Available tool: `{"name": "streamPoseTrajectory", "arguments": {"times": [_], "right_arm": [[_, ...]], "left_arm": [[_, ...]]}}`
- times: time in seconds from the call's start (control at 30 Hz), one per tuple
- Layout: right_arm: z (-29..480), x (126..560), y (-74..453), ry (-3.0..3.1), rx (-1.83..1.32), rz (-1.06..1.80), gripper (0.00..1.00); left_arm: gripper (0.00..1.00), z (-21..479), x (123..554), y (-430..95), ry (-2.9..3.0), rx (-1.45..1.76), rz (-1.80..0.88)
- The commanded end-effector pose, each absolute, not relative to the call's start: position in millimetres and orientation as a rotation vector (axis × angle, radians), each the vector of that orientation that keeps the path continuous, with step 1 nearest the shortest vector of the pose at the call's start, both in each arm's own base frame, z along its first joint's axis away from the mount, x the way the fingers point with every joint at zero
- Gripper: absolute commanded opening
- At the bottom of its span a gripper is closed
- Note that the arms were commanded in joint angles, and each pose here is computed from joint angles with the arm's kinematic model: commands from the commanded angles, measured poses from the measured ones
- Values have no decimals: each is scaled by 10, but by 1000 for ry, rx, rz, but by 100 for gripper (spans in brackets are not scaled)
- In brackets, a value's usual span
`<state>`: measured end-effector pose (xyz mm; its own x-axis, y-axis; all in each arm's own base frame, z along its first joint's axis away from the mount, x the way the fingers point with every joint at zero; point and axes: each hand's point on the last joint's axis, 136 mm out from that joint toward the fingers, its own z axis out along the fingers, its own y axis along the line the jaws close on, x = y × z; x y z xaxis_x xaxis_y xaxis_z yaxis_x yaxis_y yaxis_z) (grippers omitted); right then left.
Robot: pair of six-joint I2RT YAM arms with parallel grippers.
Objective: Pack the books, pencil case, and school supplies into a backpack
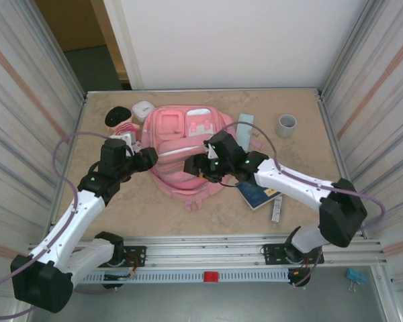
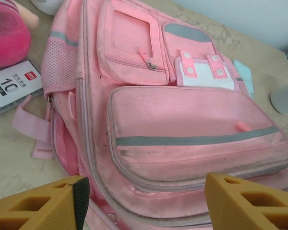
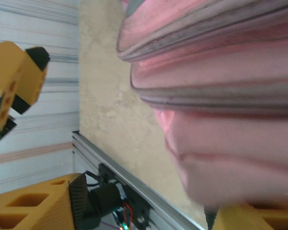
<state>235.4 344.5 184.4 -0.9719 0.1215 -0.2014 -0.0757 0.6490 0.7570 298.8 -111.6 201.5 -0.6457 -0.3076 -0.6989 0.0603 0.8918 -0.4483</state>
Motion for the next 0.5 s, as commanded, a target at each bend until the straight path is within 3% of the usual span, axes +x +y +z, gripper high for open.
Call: {"name": "streamPoseTrajectory", "arguments": {"times": [0.0, 0.23, 0.47], "right_arm": [[1808, 2144, 3010, 2733, 110, 1058, 69], [2024, 2020, 2144, 2750, 257, 969, 73], [2082, 2104, 1365, 2575, 606, 1089, 74]], "left_arm": [[65, 2010, 2912, -1233, 2234, -167, -624], [65, 2249, 2920, -1673, 2217, 17, -684], [60, 2261, 2982, -2751, 2236, 406, -771]]}}
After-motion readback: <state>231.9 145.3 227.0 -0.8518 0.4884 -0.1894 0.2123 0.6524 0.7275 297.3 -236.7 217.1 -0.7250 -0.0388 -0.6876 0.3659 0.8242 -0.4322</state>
